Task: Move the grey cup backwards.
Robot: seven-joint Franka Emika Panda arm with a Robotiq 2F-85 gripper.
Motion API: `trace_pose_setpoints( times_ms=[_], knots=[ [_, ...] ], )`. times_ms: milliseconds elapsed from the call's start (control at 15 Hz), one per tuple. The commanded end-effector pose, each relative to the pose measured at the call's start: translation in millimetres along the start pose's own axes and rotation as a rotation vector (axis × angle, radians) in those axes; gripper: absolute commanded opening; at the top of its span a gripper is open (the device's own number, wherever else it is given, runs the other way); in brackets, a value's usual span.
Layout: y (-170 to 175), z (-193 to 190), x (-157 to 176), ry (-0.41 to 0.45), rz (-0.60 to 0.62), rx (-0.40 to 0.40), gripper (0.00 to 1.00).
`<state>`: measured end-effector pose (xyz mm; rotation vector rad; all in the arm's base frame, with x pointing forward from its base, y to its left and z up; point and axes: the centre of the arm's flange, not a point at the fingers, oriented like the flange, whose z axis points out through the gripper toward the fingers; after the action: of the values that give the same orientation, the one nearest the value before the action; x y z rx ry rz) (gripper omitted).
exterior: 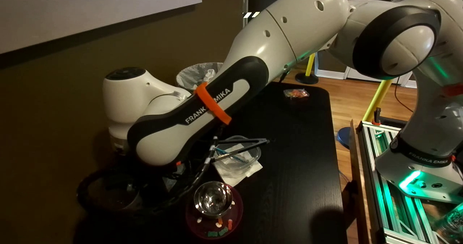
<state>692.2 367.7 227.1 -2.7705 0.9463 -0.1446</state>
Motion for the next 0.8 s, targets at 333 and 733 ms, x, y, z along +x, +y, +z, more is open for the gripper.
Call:
trace_pose_setpoints(
  times_ms=[333, 733],
  knots=[
    [-3.6, -2.1, -2.1, -0.007, -0.001, -0.007, 0.01],
    [-12.2, -11.2, -11.5, -0.032, -0.021, -0.026, 0.01]
  ],
)
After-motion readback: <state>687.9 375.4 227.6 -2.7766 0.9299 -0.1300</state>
